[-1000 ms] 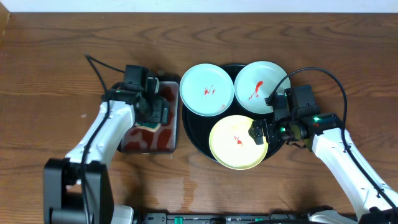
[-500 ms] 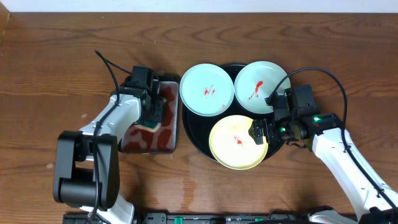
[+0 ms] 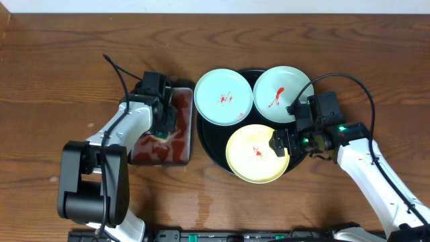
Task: Clean dirty plates on tray and stack at the side
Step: 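Lift the sponge out of the soapy tray with the left gripper, then scrub the yellow plate with the sponge while the right gripper holds it, then return the sponge to the soapy tray with the left gripper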
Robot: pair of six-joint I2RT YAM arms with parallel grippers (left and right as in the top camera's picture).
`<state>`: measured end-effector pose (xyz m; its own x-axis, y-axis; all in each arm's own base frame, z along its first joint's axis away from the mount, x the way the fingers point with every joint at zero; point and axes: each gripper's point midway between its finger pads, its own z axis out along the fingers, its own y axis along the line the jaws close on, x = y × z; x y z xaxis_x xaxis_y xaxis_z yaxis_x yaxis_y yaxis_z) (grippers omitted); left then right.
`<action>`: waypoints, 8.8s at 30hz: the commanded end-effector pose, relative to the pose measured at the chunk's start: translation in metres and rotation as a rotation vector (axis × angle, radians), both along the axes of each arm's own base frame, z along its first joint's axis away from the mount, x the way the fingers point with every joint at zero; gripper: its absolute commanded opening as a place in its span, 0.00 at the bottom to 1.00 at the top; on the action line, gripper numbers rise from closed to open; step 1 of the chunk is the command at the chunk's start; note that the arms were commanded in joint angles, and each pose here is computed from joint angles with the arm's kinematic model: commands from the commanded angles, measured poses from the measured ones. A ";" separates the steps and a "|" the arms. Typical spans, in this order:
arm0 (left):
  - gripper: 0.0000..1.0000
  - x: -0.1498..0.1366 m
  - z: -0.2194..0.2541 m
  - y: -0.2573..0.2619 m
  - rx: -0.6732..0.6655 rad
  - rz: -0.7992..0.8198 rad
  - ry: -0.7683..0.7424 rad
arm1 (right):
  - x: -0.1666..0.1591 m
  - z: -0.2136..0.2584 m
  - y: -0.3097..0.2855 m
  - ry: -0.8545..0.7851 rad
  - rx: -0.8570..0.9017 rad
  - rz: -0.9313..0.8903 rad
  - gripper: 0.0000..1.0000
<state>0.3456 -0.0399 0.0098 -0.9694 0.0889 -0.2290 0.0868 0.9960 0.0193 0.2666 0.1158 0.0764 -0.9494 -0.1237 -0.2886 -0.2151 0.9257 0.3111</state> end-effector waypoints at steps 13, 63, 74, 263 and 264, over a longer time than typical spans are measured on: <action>0.08 -0.003 -0.001 -0.003 -0.013 -0.006 0.029 | -0.002 0.001 0.002 0.013 0.006 -0.004 0.97; 0.07 -0.005 0.113 -0.020 -0.330 0.347 -0.192 | 0.002 -0.080 0.006 0.148 -0.008 -0.089 0.04; 0.07 -0.001 0.118 -0.029 -0.385 0.324 -0.205 | 0.003 -0.080 0.007 0.144 -0.007 -0.089 0.01; 0.07 -0.052 0.140 -0.169 -0.189 -0.255 -0.299 | -0.008 -0.082 0.004 0.191 -0.021 -0.089 0.01; 0.08 -0.051 0.145 -0.156 -0.164 -0.244 -0.309 | -0.008 -0.082 0.004 0.191 -0.021 -0.089 0.01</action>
<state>0.2898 -0.2238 0.1402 -0.8479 0.1779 -0.4993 0.2948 0.9412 -0.1653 0.2673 0.1203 0.0018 -0.9913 -0.0177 -0.1304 -0.0620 0.9368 0.3442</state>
